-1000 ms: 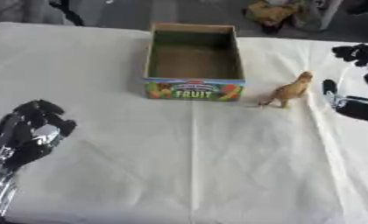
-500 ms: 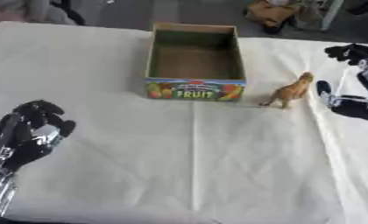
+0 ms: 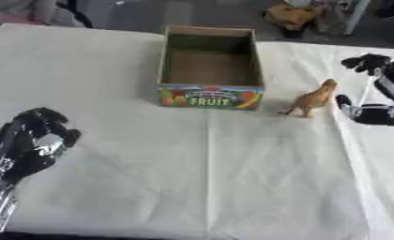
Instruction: Pick up objects on the table and place them in the box.
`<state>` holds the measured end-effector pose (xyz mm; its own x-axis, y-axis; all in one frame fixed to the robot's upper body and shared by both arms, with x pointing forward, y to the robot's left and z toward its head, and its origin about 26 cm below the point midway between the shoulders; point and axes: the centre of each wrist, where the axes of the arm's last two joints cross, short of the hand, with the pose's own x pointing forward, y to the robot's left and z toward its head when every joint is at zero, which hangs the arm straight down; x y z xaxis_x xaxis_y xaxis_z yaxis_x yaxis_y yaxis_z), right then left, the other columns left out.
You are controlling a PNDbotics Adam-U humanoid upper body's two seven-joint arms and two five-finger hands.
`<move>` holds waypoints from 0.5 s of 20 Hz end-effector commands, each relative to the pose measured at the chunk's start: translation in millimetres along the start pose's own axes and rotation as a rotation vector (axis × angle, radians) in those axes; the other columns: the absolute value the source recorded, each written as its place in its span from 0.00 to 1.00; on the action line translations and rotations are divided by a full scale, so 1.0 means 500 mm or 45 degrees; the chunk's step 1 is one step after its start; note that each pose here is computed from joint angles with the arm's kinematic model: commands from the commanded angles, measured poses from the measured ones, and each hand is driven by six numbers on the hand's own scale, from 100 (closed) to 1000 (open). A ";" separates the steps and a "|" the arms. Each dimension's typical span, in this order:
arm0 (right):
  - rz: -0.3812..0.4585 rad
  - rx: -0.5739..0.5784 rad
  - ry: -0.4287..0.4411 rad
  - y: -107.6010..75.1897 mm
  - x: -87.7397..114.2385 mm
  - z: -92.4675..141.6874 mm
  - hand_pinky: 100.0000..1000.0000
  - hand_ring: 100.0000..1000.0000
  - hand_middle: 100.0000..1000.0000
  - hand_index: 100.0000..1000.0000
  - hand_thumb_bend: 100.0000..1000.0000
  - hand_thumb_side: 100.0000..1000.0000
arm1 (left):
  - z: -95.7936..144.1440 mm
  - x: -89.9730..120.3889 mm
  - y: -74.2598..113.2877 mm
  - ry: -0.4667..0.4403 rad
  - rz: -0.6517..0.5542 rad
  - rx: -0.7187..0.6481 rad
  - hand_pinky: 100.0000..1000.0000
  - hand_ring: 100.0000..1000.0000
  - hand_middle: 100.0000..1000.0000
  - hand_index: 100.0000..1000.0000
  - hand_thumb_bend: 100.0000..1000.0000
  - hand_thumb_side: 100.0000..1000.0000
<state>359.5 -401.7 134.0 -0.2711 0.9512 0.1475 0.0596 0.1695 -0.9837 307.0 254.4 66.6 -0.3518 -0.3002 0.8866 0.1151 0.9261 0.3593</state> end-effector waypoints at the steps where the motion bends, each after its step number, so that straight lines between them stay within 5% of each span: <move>1: 0.094 0.034 0.022 -0.021 -0.027 -0.002 0.74 0.77 0.79 0.87 0.22 0.00 | -0.005 0.009 0.009 -0.023 -0.027 -0.011 0.50 0.45 0.49 0.54 0.58 0.30; 10: 0.171 0.132 0.046 0.007 -0.051 -0.017 0.75 0.79 0.83 0.88 0.25 0.01 | -0.004 0.009 0.007 -0.021 -0.025 -0.015 0.50 0.45 0.49 0.54 0.58 0.30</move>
<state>372.9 -415.5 114.6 -0.2384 0.9695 0.0568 -0.0288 0.0514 -0.9983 307.0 254.3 66.6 -0.3511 -0.3003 0.8869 0.1179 0.9255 0.3600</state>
